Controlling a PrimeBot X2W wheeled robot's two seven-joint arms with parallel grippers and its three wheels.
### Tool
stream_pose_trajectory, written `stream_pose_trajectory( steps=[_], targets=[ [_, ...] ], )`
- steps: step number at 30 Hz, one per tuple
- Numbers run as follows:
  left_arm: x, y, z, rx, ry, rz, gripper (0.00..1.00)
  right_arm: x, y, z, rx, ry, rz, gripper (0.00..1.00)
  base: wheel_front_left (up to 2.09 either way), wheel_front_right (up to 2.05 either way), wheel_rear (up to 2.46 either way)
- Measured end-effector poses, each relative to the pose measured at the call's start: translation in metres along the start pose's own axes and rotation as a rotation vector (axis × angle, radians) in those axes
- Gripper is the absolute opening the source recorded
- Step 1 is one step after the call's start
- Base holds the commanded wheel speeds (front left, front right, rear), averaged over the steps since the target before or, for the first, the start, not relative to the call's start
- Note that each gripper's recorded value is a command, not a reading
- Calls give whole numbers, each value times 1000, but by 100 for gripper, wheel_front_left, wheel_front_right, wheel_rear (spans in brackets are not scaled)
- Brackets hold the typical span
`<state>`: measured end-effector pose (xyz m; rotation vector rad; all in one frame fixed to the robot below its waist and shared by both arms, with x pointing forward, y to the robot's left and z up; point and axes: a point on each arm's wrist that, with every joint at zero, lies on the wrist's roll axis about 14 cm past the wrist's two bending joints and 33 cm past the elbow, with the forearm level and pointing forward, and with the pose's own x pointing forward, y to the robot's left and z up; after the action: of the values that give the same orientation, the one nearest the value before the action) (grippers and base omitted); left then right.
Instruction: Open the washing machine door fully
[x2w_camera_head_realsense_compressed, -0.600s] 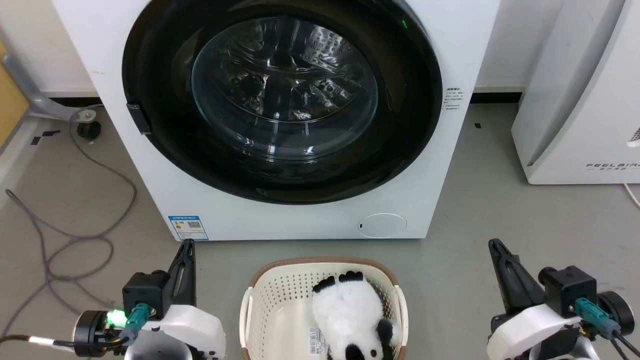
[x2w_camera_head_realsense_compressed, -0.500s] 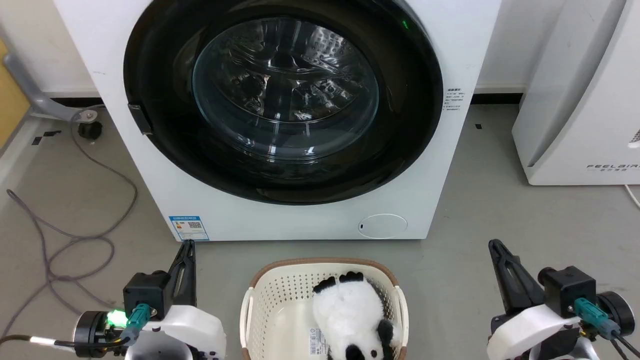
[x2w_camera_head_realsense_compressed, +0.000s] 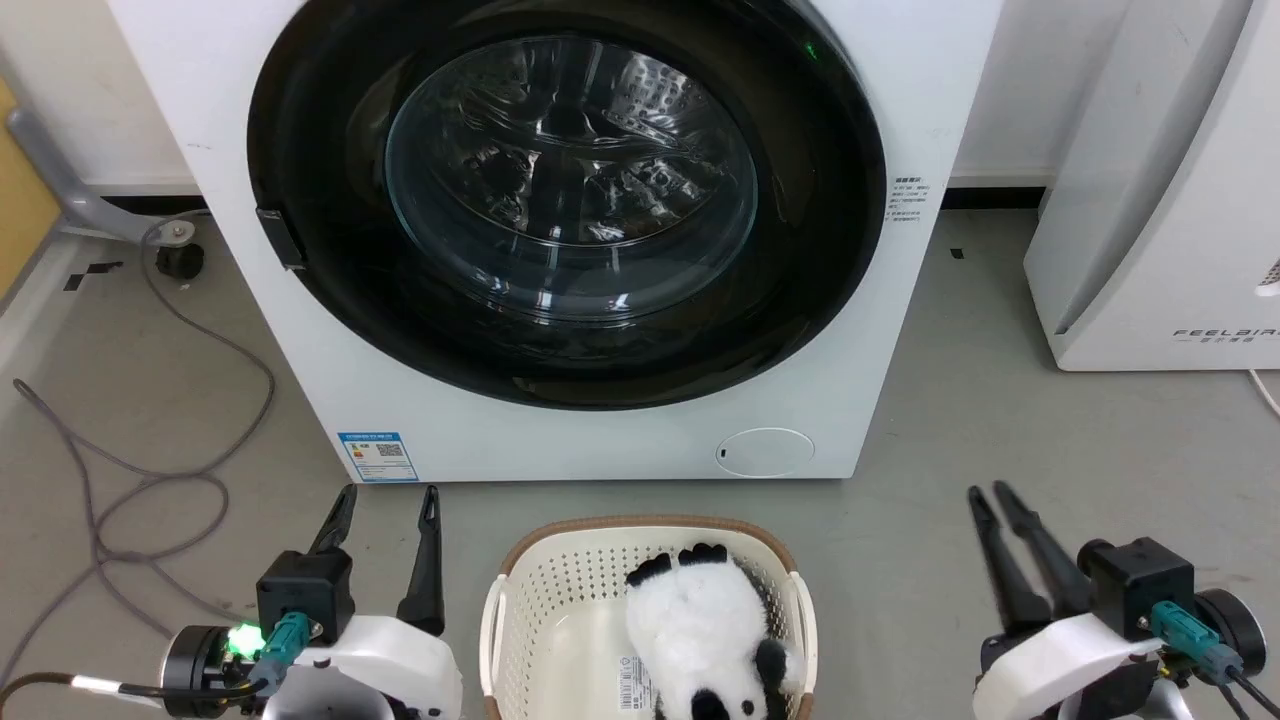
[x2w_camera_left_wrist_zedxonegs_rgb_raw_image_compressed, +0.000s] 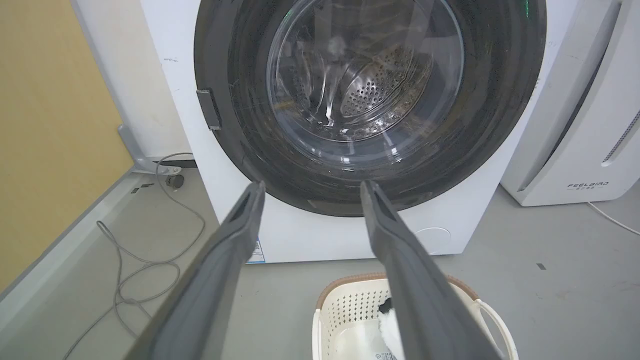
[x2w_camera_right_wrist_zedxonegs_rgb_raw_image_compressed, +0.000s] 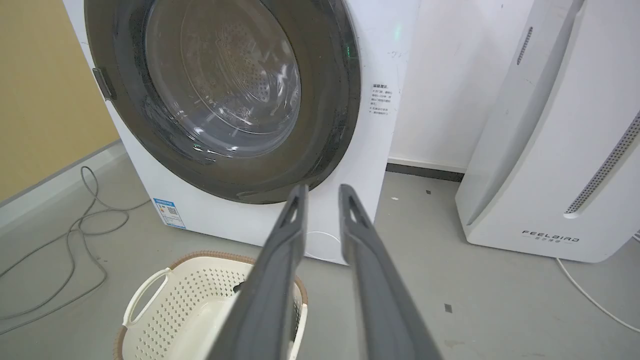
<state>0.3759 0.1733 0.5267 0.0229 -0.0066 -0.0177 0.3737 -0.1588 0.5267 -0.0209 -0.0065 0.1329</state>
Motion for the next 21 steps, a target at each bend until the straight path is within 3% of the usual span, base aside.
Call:
stream_pose_trajectory(
  steps=[15, 21],
  targets=[
    [-1, -6, -6, -34, 0, -22, 100, -2, -2, -8, 90, 3, -8, 0, 0, 0, 0],
    [0, -9, -8, -47, 1, -31, 100, -2, -1, -11, 194, -6, -11, 0, 0, 0, 0]
  ],
)
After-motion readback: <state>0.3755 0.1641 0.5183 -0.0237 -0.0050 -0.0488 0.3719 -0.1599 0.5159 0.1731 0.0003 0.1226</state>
